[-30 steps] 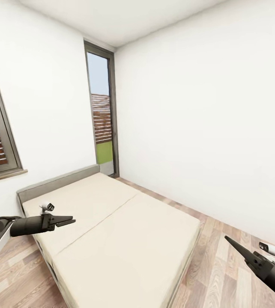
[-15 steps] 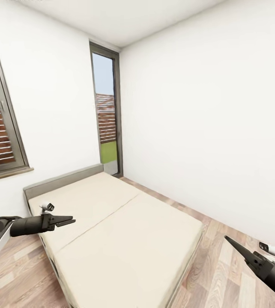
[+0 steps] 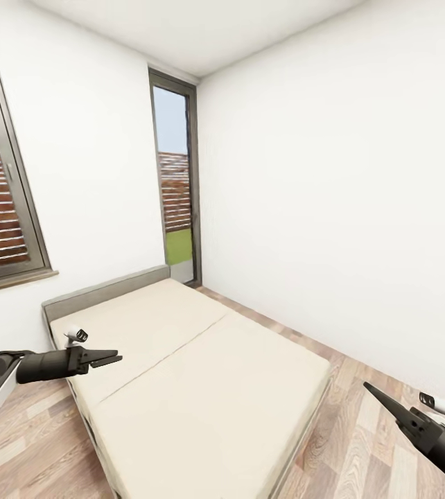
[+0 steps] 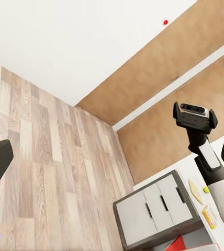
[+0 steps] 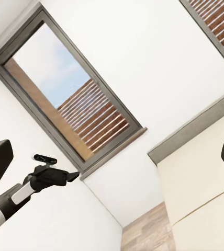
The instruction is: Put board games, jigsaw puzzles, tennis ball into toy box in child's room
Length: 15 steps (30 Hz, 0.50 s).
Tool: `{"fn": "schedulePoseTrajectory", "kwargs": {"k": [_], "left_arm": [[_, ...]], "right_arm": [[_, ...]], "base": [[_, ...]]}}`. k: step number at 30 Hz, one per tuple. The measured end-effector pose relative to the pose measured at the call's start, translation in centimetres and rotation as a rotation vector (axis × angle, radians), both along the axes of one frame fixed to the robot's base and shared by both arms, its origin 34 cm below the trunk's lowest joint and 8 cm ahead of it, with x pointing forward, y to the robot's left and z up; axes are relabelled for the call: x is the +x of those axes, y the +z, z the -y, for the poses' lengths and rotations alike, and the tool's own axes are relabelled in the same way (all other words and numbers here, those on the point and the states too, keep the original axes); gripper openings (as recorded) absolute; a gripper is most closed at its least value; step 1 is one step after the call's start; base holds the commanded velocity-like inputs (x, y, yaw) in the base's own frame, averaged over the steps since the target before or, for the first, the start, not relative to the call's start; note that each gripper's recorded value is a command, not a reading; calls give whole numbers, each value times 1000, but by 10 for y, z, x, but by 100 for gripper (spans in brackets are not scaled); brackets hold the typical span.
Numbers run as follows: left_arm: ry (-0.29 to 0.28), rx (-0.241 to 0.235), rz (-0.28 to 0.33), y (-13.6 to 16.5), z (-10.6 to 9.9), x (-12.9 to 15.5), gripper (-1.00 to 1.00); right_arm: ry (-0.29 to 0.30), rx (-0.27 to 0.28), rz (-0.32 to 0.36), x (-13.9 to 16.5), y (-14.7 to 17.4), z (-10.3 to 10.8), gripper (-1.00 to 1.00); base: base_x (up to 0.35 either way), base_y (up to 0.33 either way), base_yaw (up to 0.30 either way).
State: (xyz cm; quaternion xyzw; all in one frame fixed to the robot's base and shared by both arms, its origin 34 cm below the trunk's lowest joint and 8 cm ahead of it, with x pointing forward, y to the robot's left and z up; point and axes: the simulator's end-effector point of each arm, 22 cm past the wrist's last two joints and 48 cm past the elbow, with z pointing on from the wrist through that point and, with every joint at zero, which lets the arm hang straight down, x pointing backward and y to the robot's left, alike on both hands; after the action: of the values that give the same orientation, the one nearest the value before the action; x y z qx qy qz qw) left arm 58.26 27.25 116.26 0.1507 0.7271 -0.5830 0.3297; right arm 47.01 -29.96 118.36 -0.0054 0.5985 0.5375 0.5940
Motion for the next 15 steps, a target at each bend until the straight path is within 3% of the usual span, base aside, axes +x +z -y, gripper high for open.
{"fn": "schedulePoseTrajectory", "kwargs": {"k": [8,15], "left_arm": [[0,0,0,0,0,0,100],[0,0,0,0,0,0,100]], "right_arm": [[0,0,1,0,0,0,100],[1,0,1,0,0,0,100]], "base": [[-3,-30,17],[-7,-59,117]]}}
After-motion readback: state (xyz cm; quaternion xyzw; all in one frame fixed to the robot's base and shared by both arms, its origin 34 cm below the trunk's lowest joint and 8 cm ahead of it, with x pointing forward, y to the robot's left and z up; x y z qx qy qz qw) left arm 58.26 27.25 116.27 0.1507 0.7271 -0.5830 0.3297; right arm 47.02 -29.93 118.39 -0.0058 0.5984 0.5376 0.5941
